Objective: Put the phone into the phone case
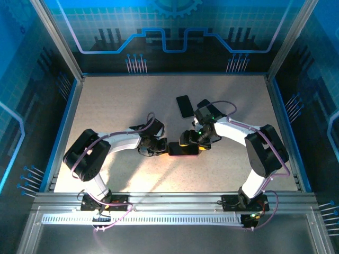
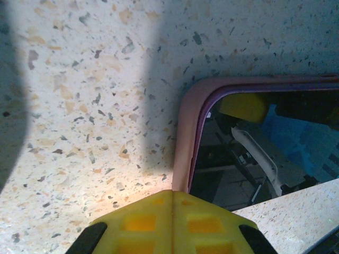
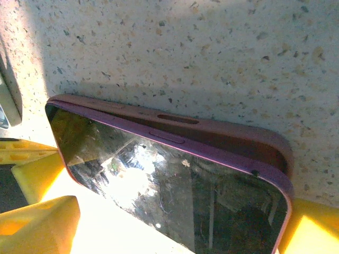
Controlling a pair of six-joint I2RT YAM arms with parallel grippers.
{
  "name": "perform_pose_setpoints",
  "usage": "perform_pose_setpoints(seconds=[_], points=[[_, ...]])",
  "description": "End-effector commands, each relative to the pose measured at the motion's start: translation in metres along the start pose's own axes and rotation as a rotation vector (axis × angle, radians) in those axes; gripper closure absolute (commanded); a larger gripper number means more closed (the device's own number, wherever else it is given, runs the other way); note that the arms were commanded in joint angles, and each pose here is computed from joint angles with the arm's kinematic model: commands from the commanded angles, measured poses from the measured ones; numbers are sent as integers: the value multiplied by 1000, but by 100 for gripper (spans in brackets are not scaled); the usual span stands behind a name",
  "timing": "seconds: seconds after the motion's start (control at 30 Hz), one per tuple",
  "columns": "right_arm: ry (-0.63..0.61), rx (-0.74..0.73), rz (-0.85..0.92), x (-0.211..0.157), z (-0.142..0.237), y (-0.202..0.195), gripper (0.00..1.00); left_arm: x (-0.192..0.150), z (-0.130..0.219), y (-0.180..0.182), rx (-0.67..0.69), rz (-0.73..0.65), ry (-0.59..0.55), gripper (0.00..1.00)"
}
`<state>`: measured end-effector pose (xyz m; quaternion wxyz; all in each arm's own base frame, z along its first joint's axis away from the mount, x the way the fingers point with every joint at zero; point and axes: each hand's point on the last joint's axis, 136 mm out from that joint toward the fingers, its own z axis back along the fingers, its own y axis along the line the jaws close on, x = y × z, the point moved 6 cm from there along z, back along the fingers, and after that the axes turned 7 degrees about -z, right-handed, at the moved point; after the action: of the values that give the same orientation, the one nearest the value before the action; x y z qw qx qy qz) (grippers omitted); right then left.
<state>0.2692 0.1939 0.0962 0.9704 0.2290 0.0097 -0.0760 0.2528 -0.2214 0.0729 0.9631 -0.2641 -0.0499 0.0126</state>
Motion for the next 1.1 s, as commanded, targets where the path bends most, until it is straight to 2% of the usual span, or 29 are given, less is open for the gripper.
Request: perform_pose_setpoints(seconds=[0.0, 0.6, 0.73, 0.9, 1.07], points=[[2, -10, -16, 4, 5, -3, 8, 4, 6, -14, -39, -14, -6, 93], [-57, 42, -20, 1, 28, -8, 8, 9, 21, -20, -20, -26, -44, 93], [-86, 67, -3, -4, 34, -10, 18, 14, 22, -24, -25, -29, -56, 93], [-134, 86, 8, -11, 40, -16, 23, 23, 18, -30, -30, -24, -62, 93], [-132, 85, -17, -24, 35, -35, 39, 25, 12, -30, -23, -15, -52, 93]])
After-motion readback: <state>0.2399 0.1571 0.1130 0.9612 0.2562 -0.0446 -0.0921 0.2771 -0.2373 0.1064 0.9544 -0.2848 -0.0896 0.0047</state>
